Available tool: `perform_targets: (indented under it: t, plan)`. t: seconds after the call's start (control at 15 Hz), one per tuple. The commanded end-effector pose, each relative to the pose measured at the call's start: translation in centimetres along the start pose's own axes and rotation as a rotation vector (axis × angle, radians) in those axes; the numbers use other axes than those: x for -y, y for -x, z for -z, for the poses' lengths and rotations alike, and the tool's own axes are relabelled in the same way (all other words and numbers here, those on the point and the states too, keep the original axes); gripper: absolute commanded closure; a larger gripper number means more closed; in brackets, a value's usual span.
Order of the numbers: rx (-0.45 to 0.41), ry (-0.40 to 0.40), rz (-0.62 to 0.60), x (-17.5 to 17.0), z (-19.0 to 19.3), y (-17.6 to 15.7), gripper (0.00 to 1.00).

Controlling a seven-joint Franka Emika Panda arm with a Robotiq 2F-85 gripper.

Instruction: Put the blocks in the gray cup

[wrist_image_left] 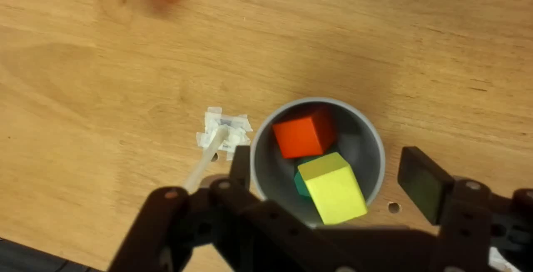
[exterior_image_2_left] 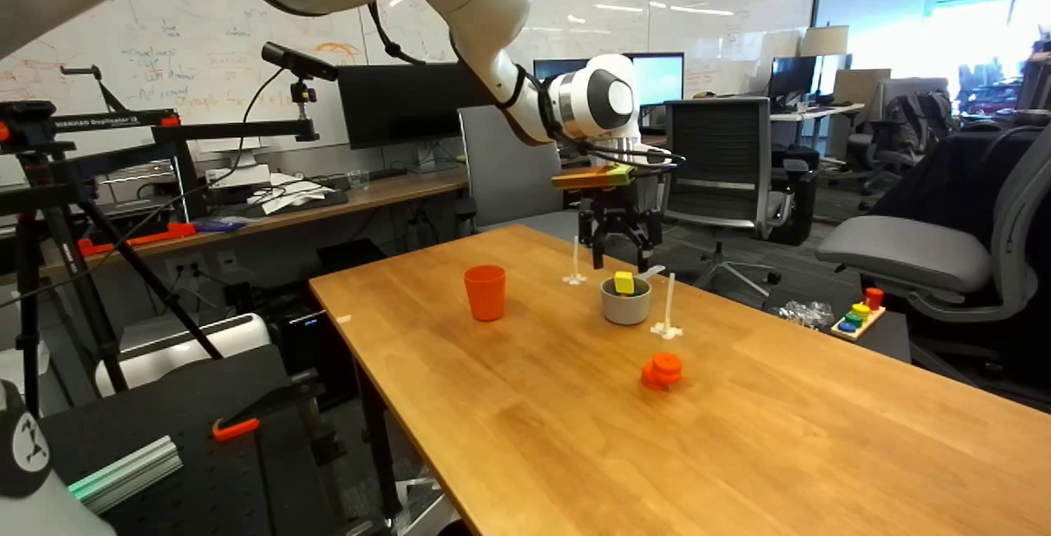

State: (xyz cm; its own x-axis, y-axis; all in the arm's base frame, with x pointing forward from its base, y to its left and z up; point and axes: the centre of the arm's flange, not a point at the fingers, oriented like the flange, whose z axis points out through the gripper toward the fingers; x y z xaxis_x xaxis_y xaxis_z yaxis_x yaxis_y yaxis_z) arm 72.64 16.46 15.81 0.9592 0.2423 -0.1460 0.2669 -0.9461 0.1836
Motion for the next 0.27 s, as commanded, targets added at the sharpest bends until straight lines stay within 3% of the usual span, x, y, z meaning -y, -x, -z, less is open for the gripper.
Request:
perform_targets:
  t: [0.0, 0.2]
  plan:
    - [0.009, 0.017, 0.019, 1.7, 1.9, 0.1, 0.0]
    - [0.0, 0.004, 0.019, 1.6, 0.6, 0.0, 0.0]
